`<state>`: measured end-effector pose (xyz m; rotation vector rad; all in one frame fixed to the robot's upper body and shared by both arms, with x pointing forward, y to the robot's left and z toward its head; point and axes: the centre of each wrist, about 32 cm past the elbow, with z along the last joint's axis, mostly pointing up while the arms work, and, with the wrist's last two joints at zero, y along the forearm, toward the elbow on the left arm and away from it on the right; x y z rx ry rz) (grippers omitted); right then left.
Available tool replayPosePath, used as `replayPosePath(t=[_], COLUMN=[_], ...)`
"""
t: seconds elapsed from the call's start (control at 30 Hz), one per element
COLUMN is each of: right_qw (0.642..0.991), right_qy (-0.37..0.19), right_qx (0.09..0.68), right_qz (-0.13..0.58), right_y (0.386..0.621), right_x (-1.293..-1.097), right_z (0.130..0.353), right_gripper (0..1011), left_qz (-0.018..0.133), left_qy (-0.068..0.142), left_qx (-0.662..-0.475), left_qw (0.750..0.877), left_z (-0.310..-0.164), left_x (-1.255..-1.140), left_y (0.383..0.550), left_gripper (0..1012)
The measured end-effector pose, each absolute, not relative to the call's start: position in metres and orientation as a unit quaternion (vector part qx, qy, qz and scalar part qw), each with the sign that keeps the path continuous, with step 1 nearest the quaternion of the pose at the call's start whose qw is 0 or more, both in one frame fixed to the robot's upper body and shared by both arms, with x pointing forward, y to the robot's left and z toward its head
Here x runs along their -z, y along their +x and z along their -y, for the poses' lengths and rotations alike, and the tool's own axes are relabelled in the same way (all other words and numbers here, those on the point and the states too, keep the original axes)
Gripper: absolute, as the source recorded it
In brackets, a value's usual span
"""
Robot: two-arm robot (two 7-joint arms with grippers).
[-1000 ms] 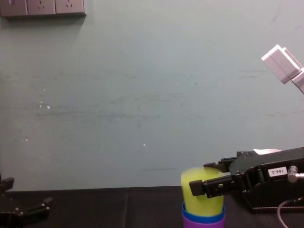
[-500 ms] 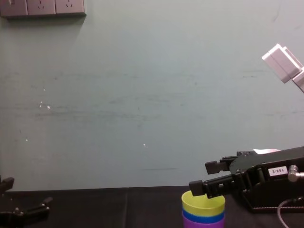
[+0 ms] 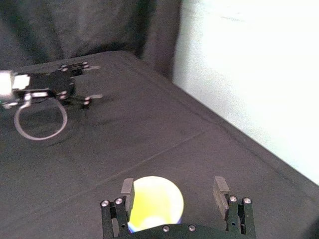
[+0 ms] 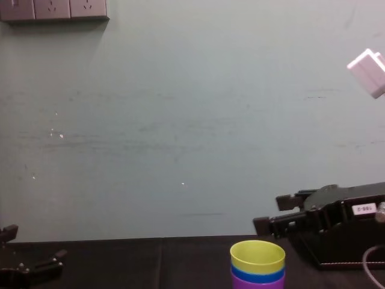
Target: Stack the three plastic cups sequentially using one hand.
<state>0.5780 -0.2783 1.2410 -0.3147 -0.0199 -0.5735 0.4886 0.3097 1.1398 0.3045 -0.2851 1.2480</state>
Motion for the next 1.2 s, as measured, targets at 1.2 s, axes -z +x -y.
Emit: replayPosePath(t=[1.2], right_qw=[0.878], right_qy=[-0.197], right_qx=[0.437], right_qz=[-0.020], right_y=[0.569], right_x=[-1.219], right_z=[0.311], right_gripper=[1003], left_qz=[0.132], left_qy=[0.141], left_qx=[-0.580], left_qw=[0.791], left_z=[-0.310], left_x=[-1.140], left_y=[0.489], left_gripper=[1011])
